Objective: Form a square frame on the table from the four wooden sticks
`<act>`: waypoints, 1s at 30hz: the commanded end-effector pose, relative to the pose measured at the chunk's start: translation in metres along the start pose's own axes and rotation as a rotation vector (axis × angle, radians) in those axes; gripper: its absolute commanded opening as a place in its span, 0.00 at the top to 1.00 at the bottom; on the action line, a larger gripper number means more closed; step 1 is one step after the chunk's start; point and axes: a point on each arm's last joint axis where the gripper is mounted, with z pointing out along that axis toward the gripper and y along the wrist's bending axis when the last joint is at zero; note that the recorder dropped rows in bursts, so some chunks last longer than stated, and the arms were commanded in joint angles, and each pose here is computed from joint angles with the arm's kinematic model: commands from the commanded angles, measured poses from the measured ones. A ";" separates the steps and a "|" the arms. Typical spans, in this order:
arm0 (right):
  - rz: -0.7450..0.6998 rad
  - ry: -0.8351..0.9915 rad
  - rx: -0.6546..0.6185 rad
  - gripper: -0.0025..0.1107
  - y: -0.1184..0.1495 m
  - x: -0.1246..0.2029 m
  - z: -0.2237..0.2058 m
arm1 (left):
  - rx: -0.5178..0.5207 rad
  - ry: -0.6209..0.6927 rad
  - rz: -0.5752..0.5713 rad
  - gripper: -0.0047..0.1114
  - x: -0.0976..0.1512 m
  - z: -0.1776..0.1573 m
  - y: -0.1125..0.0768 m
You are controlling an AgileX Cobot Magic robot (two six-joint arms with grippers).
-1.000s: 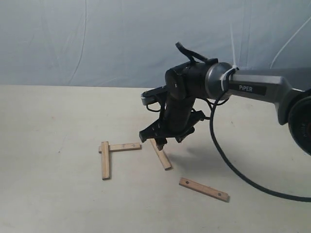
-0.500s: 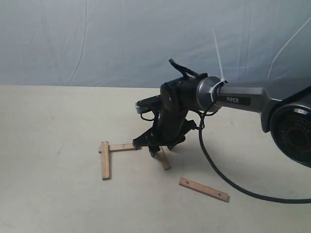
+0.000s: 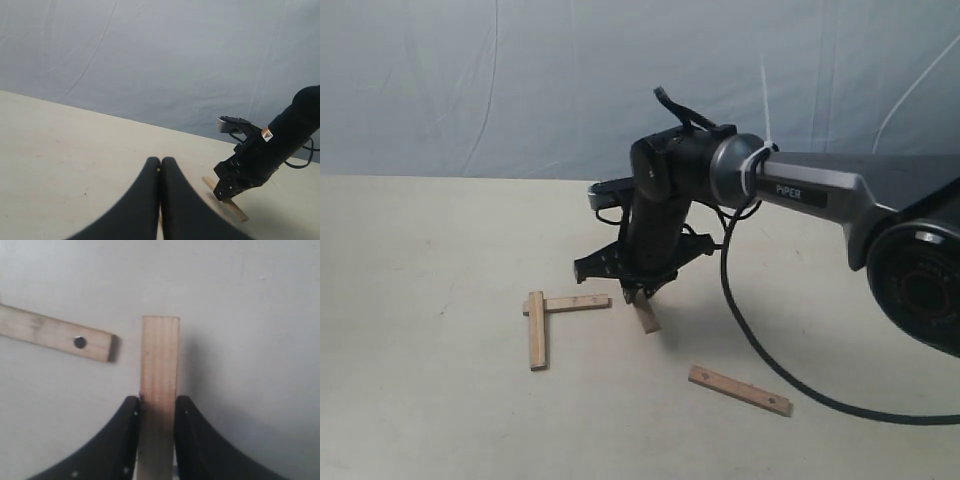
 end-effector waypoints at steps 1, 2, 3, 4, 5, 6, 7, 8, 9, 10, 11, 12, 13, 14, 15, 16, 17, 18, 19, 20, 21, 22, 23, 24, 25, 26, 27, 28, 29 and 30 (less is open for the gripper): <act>0.069 -0.054 -0.014 0.99 0.025 0.000 -0.010 | -0.002 0.001 -0.023 0.96 0.001 0.000 0.001; 0.073 -0.063 -0.021 0.99 0.031 0.001 -0.010 | -0.002 0.001 -0.023 0.96 0.001 0.000 0.001; 0.081 -0.070 -0.027 0.99 0.035 0.002 -0.010 | -0.002 0.001 -0.023 0.96 0.001 0.000 0.001; 0.086 -0.076 -0.033 0.99 0.040 0.002 -0.010 | -0.002 0.003 -0.027 0.96 0.002 0.000 0.000; 0.088 -0.083 -0.038 0.99 0.044 0.003 -0.010 | -0.002 0.003 -0.027 0.96 0.002 0.000 0.000; 0.089 -0.088 -0.037 0.99 0.048 0.004 -0.011 | -0.002 0.005 -0.026 0.96 0.002 0.000 0.000; 0.091 -0.089 -0.032 0.99 0.049 0.005 -0.010 | -0.002 0.005 -0.026 0.96 0.002 0.000 0.000; 0.091 -0.092 -0.017 0.99 0.051 0.006 -0.008 | -0.002 0.005 -0.026 0.96 0.002 0.000 0.000; 0.100 -0.091 0.000 0.99 0.051 0.007 -0.006 | -0.002 0.007 -0.026 0.96 0.002 0.000 0.000; 0.108 -0.086 0.015 0.99 0.052 0.008 -0.003 | -0.002 0.008 -0.026 0.96 0.002 0.000 0.000; 0.111 -0.083 0.023 0.99 0.052 0.009 -0.001 | -0.002 0.009 -0.026 0.96 0.002 0.000 0.000; 0.111 -0.080 0.023 0.99 0.052 0.009 0.003 | -0.002 0.011 -0.026 0.96 0.002 0.000 0.000; 0.111 -0.079 0.024 0.99 0.052 0.010 0.006 | -0.002 0.011 -0.026 0.96 0.002 0.000 0.000; 0.116 -0.078 0.024 0.99 0.052 0.010 0.009 | -0.002 0.013 -0.026 0.96 0.003 0.000 0.000; 0.129 -0.074 0.031 0.99 0.051 0.011 0.013 | -0.002 0.013 -0.026 0.96 0.003 0.000 0.000; 0.132 -0.076 0.040 0.99 0.051 0.010 0.014 | -0.002 0.013 -0.026 0.96 0.003 0.000 0.000; 0.134 -0.076 0.056 0.99 0.049 0.011 0.017 | -0.002 0.013 -0.026 0.96 0.003 0.000 0.000; 0.132 -0.082 0.070 0.99 0.048 0.011 0.018 | -0.002 0.013 -0.026 0.96 0.003 0.000 0.000; 0.138 -0.083 0.082 0.99 0.047 0.011 0.020 | -0.002 0.013 -0.026 0.96 0.003 0.000 0.000; 0.141 -0.082 0.084 0.99 0.047 0.011 0.021 | -0.002 0.013 -0.026 0.96 0.003 0.000 0.000; 0.144 -0.087 0.085 0.99 0.046 0.011 0.022 | -0.002 0.013 -0.026 0.96 0.003 0.000 0.000; 0.145 -0.091 0.086 0.99 0.046 0.010 0.022 | -0.002 0.013 -0.026 0.96 0.003 0.000 0.000; 0.144 -0.093 0.087 0.99 0.046 0.010 0.021 | -0.002 0.013 -0.026 0.96 0.003 0.000 0.000; 0.144 -0.095 0.086 0.99 0.046 0.010 0.020 | -0.002 0.013 -0.026 0.96 0.003 0.000 0.000; 0.147 -0.098 0.087 0.99 0.045 0.009 0.016 | -0.002 0.013 -0.026 0.96 0.003 0.000 0.000; 0.151 -0.110 0.087 0.99 0.043 0.006 0.004 | -0.002 0.013 -0.026 0.96 0.003 0.000 0.000; 0.152 -0.113 0.090 0.99 0.040 0.005 -0.002 | -0.002 0.013 -0.026 0.96 0.003 0.000 0.000; 0.149 -0.119 0.103 0.99 0.037 0.003 -0.011 | -0.002 0.013 -0.026 0.96 0.002 0.000 0.000; 0.146 -0.129 0.120 0.99 0.033 0.001 -0.021 | -0.002 0.015 -0.026 0.96 0.003 0.000 0.000; 0.136 -0.138 0.173 0.99 0.024 0.000 -0.039 | -0.002 0.020 -0.026 0.96 0.003 0.000 0.000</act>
